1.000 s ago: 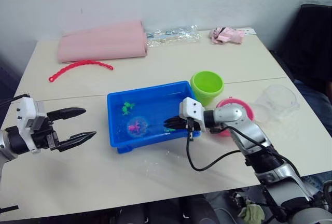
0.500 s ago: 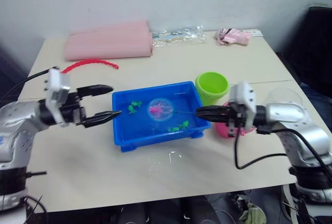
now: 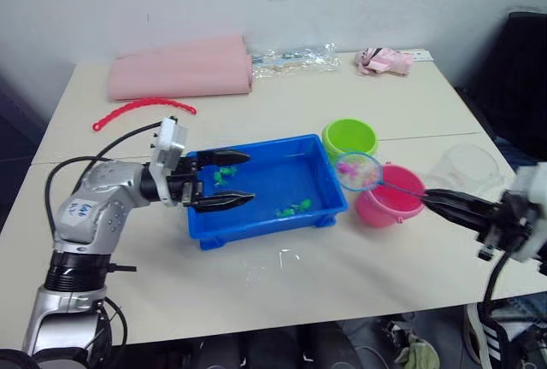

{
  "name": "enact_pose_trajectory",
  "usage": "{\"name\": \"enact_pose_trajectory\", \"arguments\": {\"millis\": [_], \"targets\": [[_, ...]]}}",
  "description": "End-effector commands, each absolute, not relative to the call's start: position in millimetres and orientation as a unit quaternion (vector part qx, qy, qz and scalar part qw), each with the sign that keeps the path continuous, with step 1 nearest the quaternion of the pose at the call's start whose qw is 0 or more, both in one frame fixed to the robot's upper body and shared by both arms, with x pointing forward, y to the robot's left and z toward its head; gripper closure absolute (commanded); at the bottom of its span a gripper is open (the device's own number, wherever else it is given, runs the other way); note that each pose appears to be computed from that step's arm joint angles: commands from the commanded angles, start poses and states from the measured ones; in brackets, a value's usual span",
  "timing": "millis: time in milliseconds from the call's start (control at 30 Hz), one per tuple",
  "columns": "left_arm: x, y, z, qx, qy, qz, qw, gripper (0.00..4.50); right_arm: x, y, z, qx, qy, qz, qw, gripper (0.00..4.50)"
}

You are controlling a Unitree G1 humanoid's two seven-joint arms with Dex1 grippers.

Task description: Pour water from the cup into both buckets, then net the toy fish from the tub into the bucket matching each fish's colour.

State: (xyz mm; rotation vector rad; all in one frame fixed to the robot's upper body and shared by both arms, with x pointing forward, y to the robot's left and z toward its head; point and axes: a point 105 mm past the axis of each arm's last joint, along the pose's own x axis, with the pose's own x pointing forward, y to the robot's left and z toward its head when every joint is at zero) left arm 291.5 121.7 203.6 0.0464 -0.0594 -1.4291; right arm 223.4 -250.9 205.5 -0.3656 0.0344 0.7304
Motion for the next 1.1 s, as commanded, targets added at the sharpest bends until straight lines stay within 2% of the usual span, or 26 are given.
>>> {"name": "enact_pose_trajectory", "arguments": {"millis": [33, 167, 333, 567, 633, 767, 1033, 1100], "targets": [[295.6, 117.4, 211.8, 0.025, -0.043, -0.648, 0.76, 0.03, 217.7, -271.2, 217.6, -0.229, -0.021, 0.302, 0.925, 4.5], [296.7, 113.8, 211.6, 0.022, -0.046, -0.654, 0.755, 0.03, 214.0, -292.5, 203.0, -0.321, -0.008, 0.264, 0.909, 4.5], [298.9, 112.9, 211.2, 0.023, -0.046, -0.655, 0.754, 0.03, 220.0, -309.1, 190.5, -0.442, -0.005, 0.23, 0.867, 4.5], [299.0, 113.7, 209.2, 0.024, -0.049, -0.653, 0.755, 0.03, 226.2, -305.4, 178.5, -0.5, -0.027, 0.239, 0.832, 4.5], [298.6, 114.2, 214.8, 0.016, -0.07, -0.651, 0.756, 0.03, 225.0, -302.1, 175.9, -0.539, -0.043, 0.248, 0.804, 4.5], [300.3, 114.4, 217.8, 0.021, -0.09, -0.645, 0.759, 0.03, 222.7, -301.1, 173.7, -0.641, -0.08, 0.253, 0.721, 4.5], [298.7, 116.3, 211.7, 0.019, -0.089, -0.637, 0.766, 0.03, 225.9, -298.9, 180.7, -0.709, -0.139, 0.219, 0.655, 4.5], [298.7, 116.5, 211.6, 0.019, -0.091, -0.635, 0.767, 0.03, 227.1, -300.1, 180.9, -0.711, -0.14, 0.213, 0.656, 4.5]]}}
